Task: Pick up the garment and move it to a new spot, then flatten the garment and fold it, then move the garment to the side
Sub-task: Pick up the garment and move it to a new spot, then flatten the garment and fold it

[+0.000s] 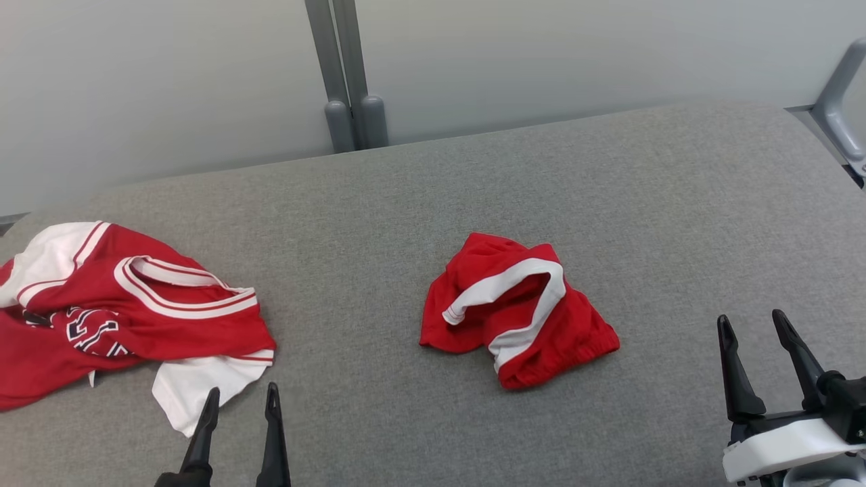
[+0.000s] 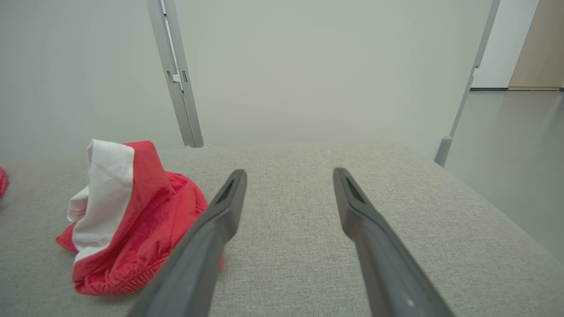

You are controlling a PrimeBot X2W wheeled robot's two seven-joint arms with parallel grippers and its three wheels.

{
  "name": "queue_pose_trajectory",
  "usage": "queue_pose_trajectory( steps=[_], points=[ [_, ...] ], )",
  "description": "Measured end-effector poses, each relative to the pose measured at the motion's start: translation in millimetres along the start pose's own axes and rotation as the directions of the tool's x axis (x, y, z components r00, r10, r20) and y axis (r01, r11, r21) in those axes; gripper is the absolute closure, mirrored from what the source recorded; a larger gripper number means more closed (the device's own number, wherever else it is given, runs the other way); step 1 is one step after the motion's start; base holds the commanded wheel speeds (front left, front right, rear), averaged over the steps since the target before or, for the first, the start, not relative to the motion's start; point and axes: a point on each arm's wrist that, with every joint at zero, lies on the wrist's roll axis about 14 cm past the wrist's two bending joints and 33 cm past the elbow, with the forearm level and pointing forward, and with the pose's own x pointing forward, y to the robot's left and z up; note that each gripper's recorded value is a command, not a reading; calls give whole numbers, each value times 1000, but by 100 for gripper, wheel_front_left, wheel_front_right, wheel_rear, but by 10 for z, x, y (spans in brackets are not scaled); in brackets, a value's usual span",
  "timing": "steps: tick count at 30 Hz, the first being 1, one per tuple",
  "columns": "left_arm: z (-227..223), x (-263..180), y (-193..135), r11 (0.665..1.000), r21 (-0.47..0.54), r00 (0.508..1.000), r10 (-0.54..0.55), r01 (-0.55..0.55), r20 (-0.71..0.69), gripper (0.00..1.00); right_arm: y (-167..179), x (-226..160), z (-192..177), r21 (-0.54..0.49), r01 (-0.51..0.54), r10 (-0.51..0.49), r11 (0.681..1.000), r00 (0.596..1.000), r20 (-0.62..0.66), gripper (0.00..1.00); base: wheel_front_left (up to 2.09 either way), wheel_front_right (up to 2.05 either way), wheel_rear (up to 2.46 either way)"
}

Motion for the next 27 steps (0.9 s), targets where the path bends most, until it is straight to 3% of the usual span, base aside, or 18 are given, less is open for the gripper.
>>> queue_pose_trajectory(
  steps=[9,27],
  points=[
    [3,-81,199,999,7,999,51,-51,4,0,58,37,-3,-3,-20,20,1000,1000,1,0,0,0,0],
    [-18,-78,254,998,-1,998,57,-57,-2,0,76,20,-30,1,-23,23,1000,1000,-8,0,0,0,0]
  ],
)
